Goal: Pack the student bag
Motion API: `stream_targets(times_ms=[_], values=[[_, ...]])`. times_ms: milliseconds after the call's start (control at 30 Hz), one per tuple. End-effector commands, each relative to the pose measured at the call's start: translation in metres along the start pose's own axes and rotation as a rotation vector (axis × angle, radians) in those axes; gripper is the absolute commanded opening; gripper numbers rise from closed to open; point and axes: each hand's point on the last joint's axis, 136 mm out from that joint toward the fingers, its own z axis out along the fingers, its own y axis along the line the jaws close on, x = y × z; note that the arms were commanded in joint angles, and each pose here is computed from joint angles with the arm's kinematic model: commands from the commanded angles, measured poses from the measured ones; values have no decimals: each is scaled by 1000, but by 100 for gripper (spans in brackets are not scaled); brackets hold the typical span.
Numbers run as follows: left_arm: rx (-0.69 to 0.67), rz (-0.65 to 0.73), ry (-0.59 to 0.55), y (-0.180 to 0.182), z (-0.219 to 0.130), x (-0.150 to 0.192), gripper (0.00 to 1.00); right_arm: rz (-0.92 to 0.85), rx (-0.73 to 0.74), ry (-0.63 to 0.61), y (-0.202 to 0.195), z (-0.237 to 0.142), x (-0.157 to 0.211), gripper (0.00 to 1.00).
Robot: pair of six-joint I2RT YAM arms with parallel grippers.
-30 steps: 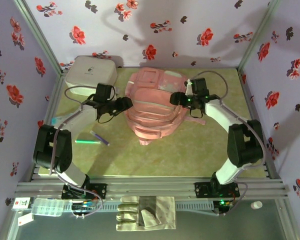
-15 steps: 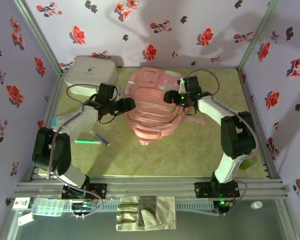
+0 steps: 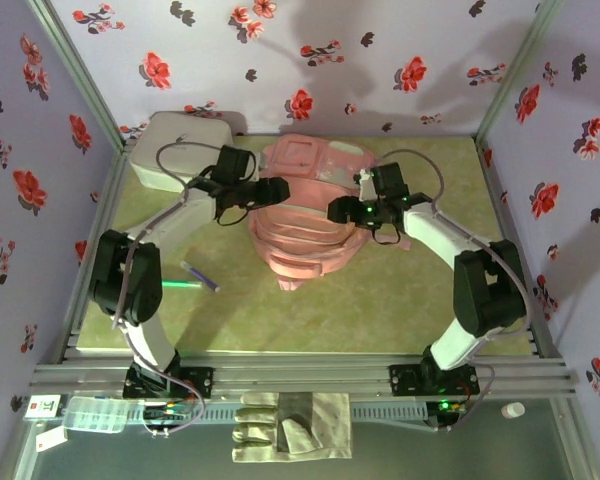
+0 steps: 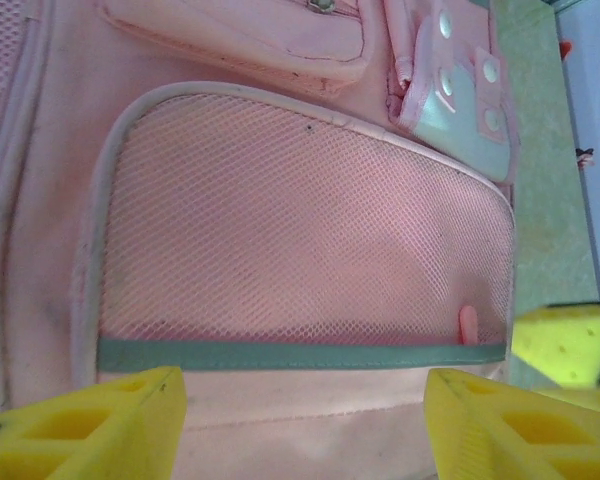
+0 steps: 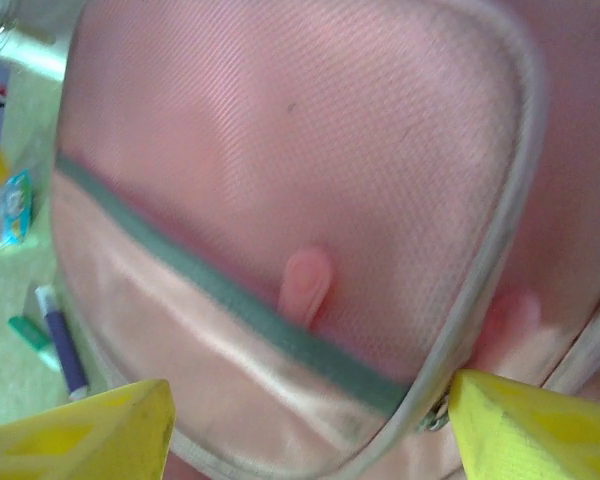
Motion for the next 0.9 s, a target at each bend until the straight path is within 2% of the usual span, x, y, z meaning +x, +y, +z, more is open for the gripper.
stream_targets(times_ms=[0, 133, 300, 433, 667, 867], values=[[-8, 51, 15, -8, 8, -4, 64, -26, -60, 82, 13, -5, 27, 72], [-5, 76, 35, -16, 19, -5, 64, -71, 24, 52, 1, -15, 28, 70], [7, 103, 42, -28, 29, -10, 64, -126, 158, -69, -10, -31, -4, 73], [2, 107, 28, -31, 39, -20, 62, -110, 198, -128, -23, -23, -29, 76], [-16, 101, 44, -29, 68, -34, 57, -134, 142, -70, -24, 8, -48, 76], [-121, 63, 94, -7, 87, -32, 55, -187, 84, 30, -22, 28, -37, 76]])
